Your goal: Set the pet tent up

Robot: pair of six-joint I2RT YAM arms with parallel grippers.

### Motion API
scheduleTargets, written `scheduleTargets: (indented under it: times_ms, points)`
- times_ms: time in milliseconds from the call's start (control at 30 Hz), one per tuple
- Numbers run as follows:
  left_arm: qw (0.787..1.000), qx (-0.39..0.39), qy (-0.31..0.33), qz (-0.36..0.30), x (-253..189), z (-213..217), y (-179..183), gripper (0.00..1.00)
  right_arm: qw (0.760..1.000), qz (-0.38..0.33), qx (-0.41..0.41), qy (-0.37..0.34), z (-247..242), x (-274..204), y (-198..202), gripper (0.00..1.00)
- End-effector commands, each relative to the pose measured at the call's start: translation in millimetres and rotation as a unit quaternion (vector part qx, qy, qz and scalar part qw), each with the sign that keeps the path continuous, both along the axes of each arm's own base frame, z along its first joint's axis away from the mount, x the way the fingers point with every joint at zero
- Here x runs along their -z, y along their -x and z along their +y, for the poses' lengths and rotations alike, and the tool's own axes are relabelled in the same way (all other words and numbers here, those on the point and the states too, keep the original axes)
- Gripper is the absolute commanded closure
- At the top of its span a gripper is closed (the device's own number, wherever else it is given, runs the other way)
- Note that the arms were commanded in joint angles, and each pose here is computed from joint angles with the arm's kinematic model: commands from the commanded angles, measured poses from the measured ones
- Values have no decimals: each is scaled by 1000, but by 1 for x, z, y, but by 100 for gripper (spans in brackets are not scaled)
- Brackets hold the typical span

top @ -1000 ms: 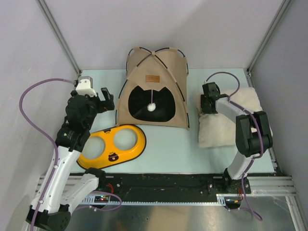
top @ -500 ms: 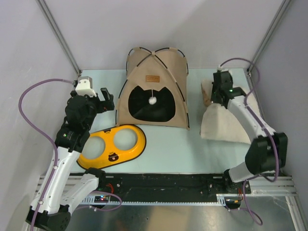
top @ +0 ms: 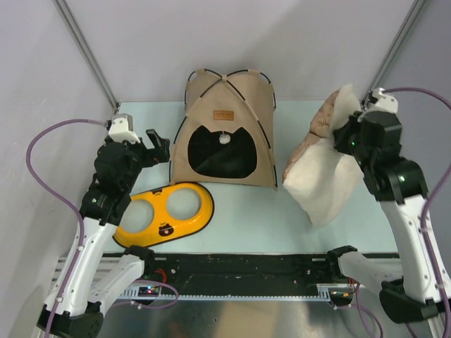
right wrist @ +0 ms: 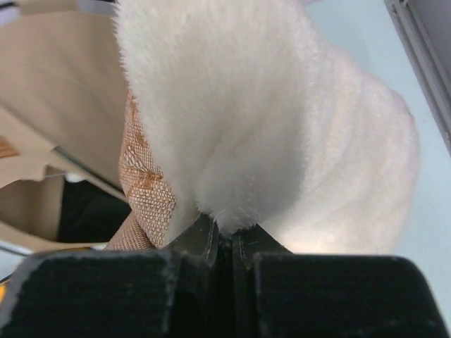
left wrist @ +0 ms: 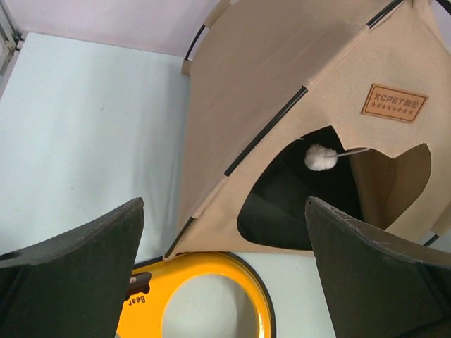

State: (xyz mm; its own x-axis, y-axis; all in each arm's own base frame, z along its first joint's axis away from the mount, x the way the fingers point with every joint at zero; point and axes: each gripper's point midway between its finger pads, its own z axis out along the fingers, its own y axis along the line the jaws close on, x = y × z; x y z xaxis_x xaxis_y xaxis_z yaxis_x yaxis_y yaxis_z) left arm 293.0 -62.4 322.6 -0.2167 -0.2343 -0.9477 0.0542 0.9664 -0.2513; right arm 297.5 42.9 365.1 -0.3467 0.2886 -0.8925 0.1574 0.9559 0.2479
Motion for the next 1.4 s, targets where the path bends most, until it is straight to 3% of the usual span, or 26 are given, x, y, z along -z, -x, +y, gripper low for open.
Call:
scheduleTargets:
  times_ms: [0, 133, 267, 467, 733, 867, 1133, 1367]
  points:
    - [1000, 11, 28, -3, 3, -5, 7, 0, 988, -123, -67, -62, 13, -79, 50, 100]
    - [1000, 14, 28, 1, 9, -5, 10, 0, 964, -182, -167, -96, 39, -121, 91, 100]
    - [999, 26, 26, -2, 9, -8, 13, 0, 921, -224, -293, -124, 75, -155, 130, 100]
    - [999, 27, 13, -10, 6, -6, 15, 0, 868, -218, -408, -180, 109, -182, 164, 100]
    - [1000, 10, -6, -4, 10, 1, 9, 0, 734, -245, -582, -251, 145, -228, 220, 100]
    - [999, 32, -15, 0, 8, -7, 4, 0, 700, -230, -619, -271, 157, -232, 221, 100]
    - [996, 89, -21, -1, 5, -28, -8, 2, 730, -124, -621, -257, 215, -170, 165, 100]
    - [996, 89, -25, 7, 15, -36, -44, 27, 758, -56, -599, -253, 250, -119, 122, 100]
